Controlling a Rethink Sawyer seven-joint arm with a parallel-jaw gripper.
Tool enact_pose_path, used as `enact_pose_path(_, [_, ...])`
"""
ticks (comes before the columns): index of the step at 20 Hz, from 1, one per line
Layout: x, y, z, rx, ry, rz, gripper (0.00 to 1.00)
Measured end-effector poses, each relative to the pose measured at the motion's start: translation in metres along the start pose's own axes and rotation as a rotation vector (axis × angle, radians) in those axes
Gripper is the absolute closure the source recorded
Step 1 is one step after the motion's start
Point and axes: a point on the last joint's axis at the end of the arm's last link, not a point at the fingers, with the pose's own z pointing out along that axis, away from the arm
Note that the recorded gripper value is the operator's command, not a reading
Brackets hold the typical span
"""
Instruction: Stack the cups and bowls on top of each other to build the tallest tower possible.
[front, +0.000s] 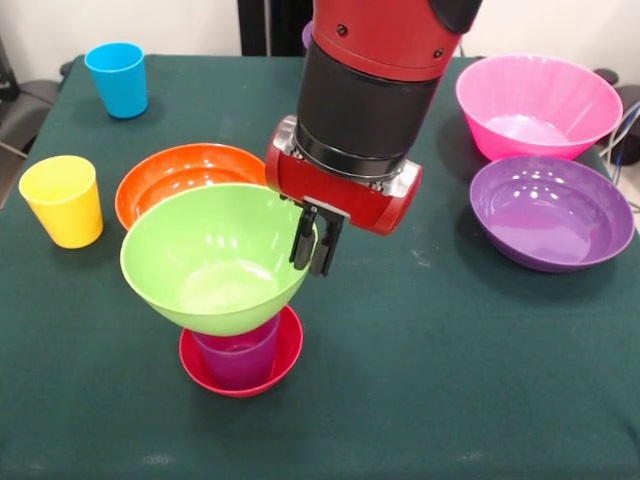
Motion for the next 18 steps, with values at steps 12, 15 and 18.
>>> enact_pose_path(12, [-0.0012, -0.0019, 0.0001, -0.007, 0.006, 0.013, 1.00])
enact_pose_path(15, [-0.0013, -0.0019, 0.0001, -0.009, 0.007, 0.014, 1.00])
enact_pose_path(18, [-0.0012, -0.0018, 0.0002, -0.009, 0.007, 0.014, 1.00])
